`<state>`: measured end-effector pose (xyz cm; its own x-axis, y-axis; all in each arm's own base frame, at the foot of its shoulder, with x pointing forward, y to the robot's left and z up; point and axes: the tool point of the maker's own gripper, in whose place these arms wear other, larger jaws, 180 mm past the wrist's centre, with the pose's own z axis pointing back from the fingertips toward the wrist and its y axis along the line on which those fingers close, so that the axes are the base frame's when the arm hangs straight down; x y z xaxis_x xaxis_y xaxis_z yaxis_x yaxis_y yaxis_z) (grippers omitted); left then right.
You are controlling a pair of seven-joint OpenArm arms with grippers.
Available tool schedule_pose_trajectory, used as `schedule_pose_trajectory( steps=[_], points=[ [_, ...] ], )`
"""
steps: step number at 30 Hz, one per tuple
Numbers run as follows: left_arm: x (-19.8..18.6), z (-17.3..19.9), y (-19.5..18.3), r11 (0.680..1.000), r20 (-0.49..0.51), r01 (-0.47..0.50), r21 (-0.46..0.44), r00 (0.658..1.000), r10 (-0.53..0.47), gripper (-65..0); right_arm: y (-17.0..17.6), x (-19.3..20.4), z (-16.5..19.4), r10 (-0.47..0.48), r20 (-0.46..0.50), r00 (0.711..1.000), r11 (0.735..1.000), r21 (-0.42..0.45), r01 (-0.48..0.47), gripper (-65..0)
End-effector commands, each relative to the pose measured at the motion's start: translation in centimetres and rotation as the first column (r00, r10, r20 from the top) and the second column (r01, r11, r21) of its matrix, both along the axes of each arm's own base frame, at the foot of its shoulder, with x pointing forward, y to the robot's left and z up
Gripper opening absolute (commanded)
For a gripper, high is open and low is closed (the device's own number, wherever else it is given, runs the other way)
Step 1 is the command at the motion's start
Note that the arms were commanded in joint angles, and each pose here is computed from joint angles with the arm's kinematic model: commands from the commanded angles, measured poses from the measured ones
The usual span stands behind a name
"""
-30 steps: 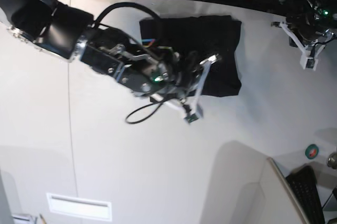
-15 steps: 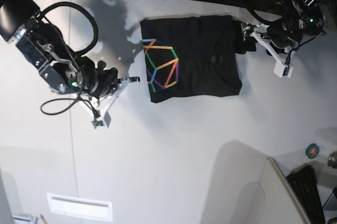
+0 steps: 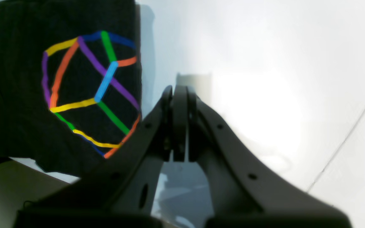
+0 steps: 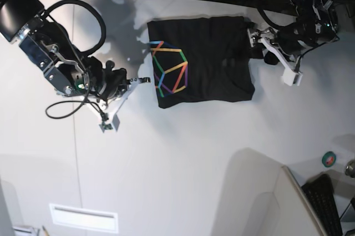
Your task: Layout the t-shirt on the table in an organized manner, then fold the t-shirt properly
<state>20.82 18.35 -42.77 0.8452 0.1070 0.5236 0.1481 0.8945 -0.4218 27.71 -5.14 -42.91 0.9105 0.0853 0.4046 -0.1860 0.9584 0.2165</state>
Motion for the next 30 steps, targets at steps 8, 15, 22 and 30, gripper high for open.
schedule_pose_trajectory(
  steps=[8, 15, 22, 30],
  points=[
    [1.0, -1.4, -1.6, 0.997, -0.024, 0.014, -0.079, 1.0, -0.016, 0.0, -0.4, 1.2, 0.6, -0.008, 0.035, 0.999, 1.0, -0.004, 0.009, -65.0],
    [1.1, -3.4, -1.5, 0.995, -0.08, -0.045, -0.089, 0.996, 0.038, 0.0, -1.1, 1.0, -0.2, -0.021, 0.015, 1.0, 1.0, -0.022, 0.021, -65.0],
    [0.6, -4.7, -2.3, 0.997, -0.13, 0.003, -0.079, 0.991, -0.013, -15.1, -1.1, 1.4, -0.2, -0.041, 0.069, 0.997, 0.999, -0.008, 0.042, -65.0],
    [0.0, -6.1, -1.0, 0.993, -0.185, 0.085, 0.082, 0.98, -0.069, -65.0, -1.1, 1.5, -0.2, -0.046, 0.082, 0.996, 0.999, -0.004, 0.046, -65.0]
  ],
)
